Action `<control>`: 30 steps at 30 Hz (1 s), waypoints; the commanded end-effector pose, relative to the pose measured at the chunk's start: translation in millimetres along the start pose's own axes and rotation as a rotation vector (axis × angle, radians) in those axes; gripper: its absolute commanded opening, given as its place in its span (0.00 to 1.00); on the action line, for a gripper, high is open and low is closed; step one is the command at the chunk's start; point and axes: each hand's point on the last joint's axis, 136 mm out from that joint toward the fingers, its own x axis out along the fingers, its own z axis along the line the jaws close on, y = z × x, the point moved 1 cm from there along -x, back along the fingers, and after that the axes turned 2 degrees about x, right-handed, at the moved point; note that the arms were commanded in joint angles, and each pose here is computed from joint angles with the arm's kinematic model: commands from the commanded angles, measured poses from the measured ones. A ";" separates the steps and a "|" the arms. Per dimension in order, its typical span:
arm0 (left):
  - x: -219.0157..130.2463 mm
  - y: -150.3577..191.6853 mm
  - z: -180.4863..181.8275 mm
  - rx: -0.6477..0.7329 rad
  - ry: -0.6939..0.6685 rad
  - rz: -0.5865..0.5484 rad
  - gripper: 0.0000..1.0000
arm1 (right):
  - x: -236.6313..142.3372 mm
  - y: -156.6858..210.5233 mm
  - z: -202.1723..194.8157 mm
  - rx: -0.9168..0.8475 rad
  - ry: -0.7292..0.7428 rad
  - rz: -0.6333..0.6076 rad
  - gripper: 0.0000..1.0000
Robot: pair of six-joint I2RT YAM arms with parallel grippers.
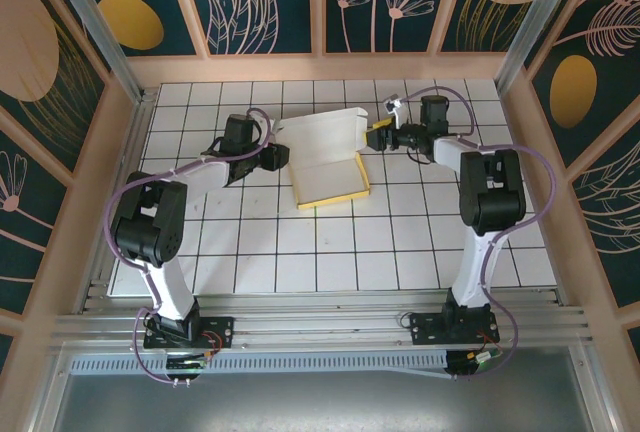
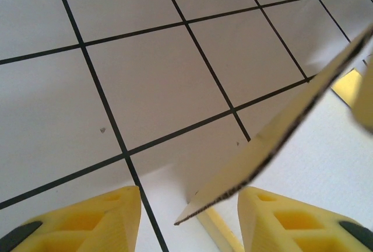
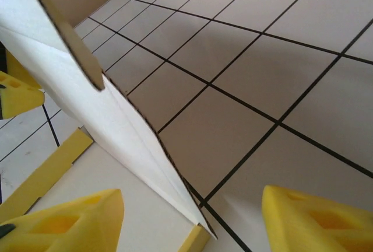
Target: Fold the paper box
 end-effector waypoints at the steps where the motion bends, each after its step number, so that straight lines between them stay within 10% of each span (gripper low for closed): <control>1: 4.2 -7.8 -1.8 0.019 0.029 -0.015 0.45 | 7.3 -7.8 3.9 -0.004 -0.069 -0.003 0.58; 30: 10.1 -16.5 -8.7 -0.051 0.084 -0.058 0.08 | 26.5 5.6 24.4 -0.022 0.202 0.025 0.08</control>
